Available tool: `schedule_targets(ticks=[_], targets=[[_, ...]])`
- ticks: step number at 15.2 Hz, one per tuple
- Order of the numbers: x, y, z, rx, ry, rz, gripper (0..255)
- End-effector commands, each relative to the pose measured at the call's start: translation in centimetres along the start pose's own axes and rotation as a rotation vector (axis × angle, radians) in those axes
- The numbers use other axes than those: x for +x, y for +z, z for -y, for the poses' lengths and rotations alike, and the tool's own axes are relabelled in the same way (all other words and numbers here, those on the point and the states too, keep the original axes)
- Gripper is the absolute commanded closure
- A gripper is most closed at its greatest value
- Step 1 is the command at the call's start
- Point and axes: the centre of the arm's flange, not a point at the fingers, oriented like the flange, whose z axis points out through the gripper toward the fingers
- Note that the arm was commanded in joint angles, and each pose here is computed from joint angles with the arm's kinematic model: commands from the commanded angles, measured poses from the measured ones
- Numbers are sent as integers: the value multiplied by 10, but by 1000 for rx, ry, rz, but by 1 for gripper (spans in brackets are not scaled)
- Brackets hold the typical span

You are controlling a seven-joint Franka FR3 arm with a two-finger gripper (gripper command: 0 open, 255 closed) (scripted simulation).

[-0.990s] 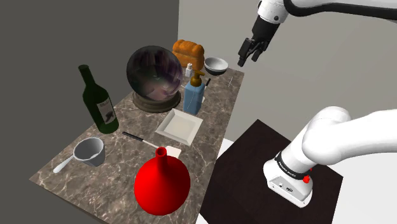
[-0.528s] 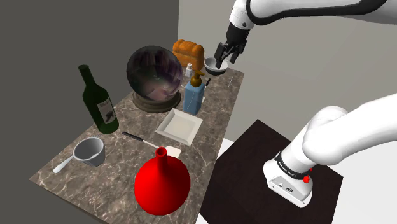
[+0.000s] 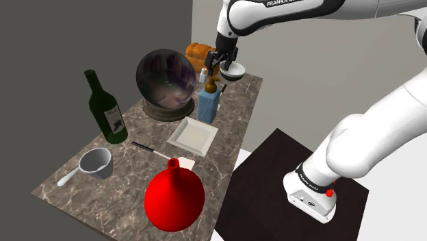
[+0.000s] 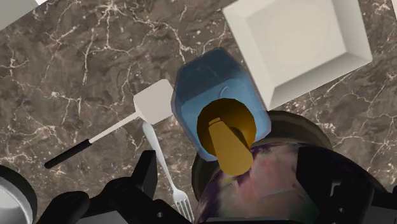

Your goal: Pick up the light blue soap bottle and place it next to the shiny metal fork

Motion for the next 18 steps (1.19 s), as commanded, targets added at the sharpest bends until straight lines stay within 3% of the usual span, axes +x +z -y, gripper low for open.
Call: schedule_targets(ticks=[1,8,16,17,18], targets=[[14,10,9,0,-2,0,0],[14,50,9,0,-2,0,0],[14,50,9,0,-2,0,0],[14,50,9,0,-2,0,255],[14,50,9,0,-2,0,255]])
